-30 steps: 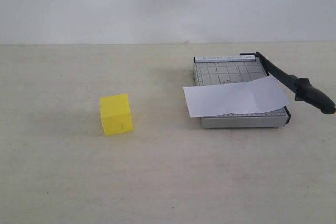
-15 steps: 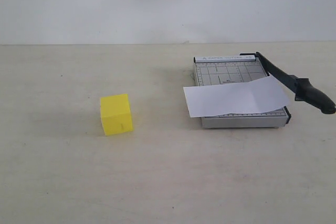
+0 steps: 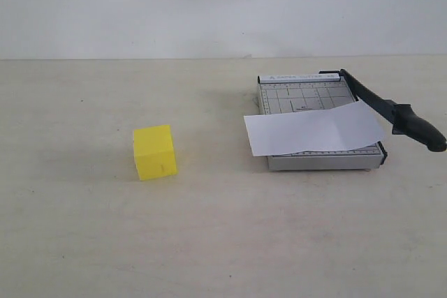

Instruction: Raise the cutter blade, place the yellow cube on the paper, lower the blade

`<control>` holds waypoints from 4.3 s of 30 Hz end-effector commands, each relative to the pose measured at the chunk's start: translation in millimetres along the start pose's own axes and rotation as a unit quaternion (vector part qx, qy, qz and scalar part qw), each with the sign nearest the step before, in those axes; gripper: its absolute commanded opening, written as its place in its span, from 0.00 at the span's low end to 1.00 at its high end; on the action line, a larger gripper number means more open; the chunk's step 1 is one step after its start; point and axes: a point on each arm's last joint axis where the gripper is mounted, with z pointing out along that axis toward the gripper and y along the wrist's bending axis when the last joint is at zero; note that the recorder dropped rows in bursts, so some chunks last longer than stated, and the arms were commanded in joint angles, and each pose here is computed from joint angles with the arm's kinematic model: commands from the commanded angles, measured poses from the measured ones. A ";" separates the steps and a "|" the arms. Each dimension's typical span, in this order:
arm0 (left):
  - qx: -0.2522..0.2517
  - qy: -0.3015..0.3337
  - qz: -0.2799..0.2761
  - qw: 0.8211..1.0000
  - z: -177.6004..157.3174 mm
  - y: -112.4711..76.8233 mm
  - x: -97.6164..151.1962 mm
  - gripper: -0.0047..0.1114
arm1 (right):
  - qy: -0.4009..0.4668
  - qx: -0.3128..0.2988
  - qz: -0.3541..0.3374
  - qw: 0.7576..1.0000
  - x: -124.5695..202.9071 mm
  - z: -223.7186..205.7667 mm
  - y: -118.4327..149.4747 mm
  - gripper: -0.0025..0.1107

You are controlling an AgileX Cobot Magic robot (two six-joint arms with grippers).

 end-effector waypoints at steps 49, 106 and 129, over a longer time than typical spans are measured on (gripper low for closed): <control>0.119 0.115 0.066 0.984 -16.1 -11.2 1.5 0.49 | 0.508 -0.109 0.042 0.853 -17.6 236.8 -16.9 0.63; 0.106 0.118 0.088 0.983 -15.7 -8.4 2.2 0.49 | 0.568 -0.123 0.049 0.812 33.3 263.6 -18.0 0.02; 0.105 0.115 0.087 0.984 -15.5 -8.3 1.8 0.49 | 0.498 -0.130 0.030 0.857 -30.9 272.7 -19.3 0.02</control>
